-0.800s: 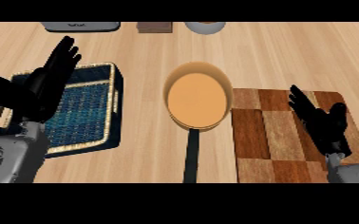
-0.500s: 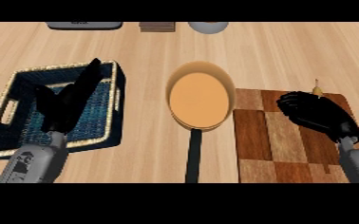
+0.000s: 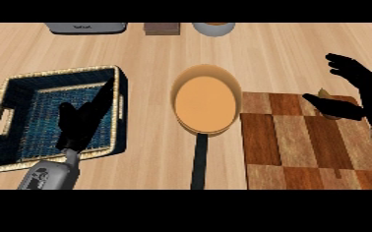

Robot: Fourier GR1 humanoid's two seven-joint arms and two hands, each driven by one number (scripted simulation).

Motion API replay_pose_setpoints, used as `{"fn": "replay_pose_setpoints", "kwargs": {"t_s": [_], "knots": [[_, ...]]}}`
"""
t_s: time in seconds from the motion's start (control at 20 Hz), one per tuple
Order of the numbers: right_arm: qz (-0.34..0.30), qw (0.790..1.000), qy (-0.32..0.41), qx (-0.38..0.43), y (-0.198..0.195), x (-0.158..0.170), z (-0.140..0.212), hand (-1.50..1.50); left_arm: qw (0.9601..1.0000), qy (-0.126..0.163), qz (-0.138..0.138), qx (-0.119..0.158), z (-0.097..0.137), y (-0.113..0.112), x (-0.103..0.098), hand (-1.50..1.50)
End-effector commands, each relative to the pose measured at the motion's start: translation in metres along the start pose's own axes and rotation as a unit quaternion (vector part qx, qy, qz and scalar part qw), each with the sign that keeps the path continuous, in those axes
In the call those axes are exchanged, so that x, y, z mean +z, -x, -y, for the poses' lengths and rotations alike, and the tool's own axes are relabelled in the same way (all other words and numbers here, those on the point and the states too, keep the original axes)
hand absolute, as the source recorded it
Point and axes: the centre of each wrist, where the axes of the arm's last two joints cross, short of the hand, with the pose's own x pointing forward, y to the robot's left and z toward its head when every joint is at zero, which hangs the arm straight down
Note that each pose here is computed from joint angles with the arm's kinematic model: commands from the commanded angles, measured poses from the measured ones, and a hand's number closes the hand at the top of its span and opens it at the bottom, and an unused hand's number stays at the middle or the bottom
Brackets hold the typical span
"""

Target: Pick the pear from the cutting board and place it in the pot

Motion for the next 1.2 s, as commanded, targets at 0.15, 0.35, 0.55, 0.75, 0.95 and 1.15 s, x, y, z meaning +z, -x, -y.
{"fn": "replay_pose_setpoints", "kwargs": {"t_s": [0.15,0.35,0.55,0.75,0.95,1.15], "knots": [[-0.058,0.996,-0.048,0.043,-0.066,-0.021,0.035,-1.50,0.9988,0.024,-0.037,0.020,0.005,0.028,0.007,0.00],[-0.148,0.982,-0.092,0.068,-0.080,-0.038,0.045,-1.50,0.9989,0.029,-0.036,0.012,0.026,0.024,0.002,0.00],[-0.210,0.971,-0.108,0.027,-0.073,-0.047,0.049,-1.50,0.9987,0.031,-0.035,0.018,0.024,0.040,0.009,0.00],[-0.275,0.950,-0.147,0.019,-0.054,-0.060,0.027,-1.50,0.9988,0.032,-0.035,0.012,0.017,0.020,0.003,0.00],[-0.315,0.913,-0.254,0.053,-0.049,-0.059,0.018,-1.50,0.9990,0.026,-0.032,0.017,0.020,0.032,0.009,0.00],[-0.340,0.895,-0.277,0.074,-0.013,-0.058,0.014,-1.50,0.9989,0.032,-0.035,0.009,0.015,0.023,0.018,0.00]]}}
